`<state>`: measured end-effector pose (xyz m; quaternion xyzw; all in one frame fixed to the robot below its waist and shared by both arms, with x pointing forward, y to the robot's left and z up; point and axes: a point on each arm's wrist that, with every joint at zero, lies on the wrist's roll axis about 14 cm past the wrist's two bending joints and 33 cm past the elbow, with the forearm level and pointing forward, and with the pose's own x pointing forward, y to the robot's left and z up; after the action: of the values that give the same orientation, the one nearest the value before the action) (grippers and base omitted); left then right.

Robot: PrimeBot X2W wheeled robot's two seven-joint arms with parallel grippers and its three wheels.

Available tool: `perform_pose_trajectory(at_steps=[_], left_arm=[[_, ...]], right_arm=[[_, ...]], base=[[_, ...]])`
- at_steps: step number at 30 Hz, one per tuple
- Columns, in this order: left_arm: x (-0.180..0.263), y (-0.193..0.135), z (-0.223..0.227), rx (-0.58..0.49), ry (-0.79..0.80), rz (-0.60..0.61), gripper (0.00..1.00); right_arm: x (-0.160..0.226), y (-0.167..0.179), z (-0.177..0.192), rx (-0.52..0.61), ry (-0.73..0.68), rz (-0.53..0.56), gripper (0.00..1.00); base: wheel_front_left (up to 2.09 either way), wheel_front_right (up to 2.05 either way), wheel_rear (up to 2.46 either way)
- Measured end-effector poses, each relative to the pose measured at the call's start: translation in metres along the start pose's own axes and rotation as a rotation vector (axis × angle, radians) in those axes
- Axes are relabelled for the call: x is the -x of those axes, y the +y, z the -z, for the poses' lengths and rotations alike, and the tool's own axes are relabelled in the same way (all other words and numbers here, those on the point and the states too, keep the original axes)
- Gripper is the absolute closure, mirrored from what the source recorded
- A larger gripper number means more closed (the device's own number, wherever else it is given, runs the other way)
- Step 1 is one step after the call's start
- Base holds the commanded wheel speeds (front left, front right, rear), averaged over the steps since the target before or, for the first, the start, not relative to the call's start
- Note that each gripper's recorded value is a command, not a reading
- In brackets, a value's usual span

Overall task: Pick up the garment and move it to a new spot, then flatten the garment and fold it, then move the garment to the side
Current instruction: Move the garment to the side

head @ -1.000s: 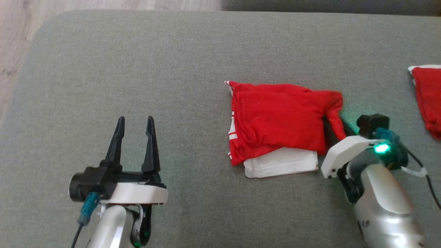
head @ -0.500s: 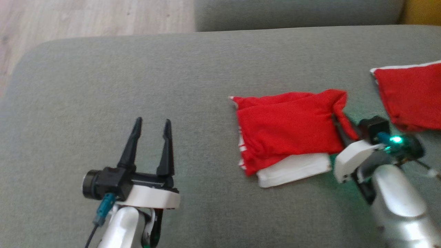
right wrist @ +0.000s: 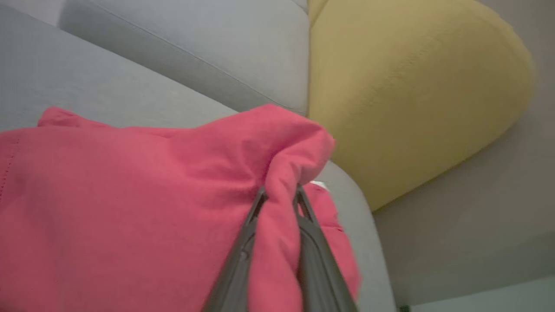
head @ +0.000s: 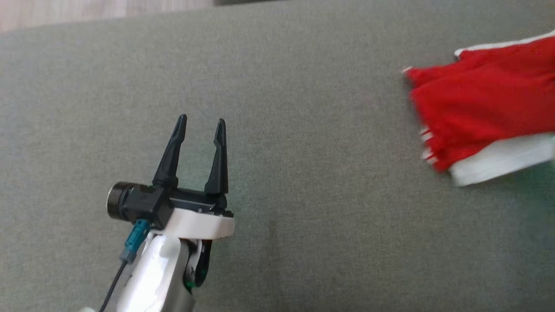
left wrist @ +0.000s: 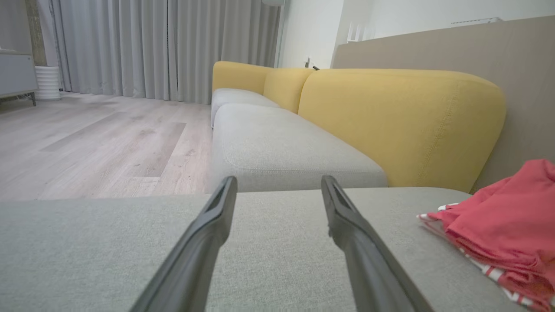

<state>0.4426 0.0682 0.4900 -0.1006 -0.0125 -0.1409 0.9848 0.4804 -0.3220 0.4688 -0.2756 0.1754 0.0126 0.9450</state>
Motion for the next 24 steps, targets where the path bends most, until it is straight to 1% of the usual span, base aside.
perform_pose_trajectory(at_steps=[3, 4, 7, 14, 18, 20, 21, 22, 24], left_arm=[[-0.005, 0.004, 0.011, 0.007, 0.023, -0.007, 0.0], [-0.005, 0.004, 0.011, 0.007, 0.023, -0.007, 0.0], [-0.008, 0.011, 0.021, 0.012, 0.044, -0.021, 0.0], [-0.009, 0.031, 0.032, 0.013, 0.069, -0.069, 0.0], [-0.008, 0.037, 0.034, 0.01, 0.075, -0.084, 0.0], [-0.008, 0.038, 0.033, 0.009, 0.072, -0.085, 0.0], [-0.009, 0.037, 0.032, 0.008, 0.069, -0.084, 0.0], [-0.009, 0.037, 0.031, 0.008, 0.066, -0.084, 0.0], [-0.008, 0.036, 0.028, 0.007, 0.061, -0.082, 0.0]], right_arm=[[-0.007, -0.033, 0.014, 0.013, 0.047, 0.07, 1.0], [-0.007, -0.033, 0.014, 0.013, 0.047, 0.07, 1.0], [-0.015, -0.053, 0.024, 0.012, 0.079, 0.116, 1.0], [-0.036, -0.06, 0.039, -0.008, 0.129, 0.148, 1.0], [-0.038, -0.06, 0.054, -0.013, 0.177, 0.157, 1.0], [-0.037, -0.062, 0.061, -0.035, 0.201, 0.169, 1.0], [-0.036, -0.062, 0.062, -0.049, 0.204, 0.177, 0.71], [-0.034, -0.064, 0.063, -0.065, 0.207, 0.187, 0.0], [-0.031, -0.067, 0.061, -0.076, 0.203, 0.201, 0.0]], base=[[0.0, 0.0, 0.0], [0.0, 0.0, 0.0], [0.0, 0.0, 0.0], [0.0, 0.0, 0.0], [0.0, 0.0, 0.0], [0.0, 0.0, 0.0], [0.0, 0.0, 0.0], [0.0, 0.0, 0.0], [0.0, 0.0, 0.0]])
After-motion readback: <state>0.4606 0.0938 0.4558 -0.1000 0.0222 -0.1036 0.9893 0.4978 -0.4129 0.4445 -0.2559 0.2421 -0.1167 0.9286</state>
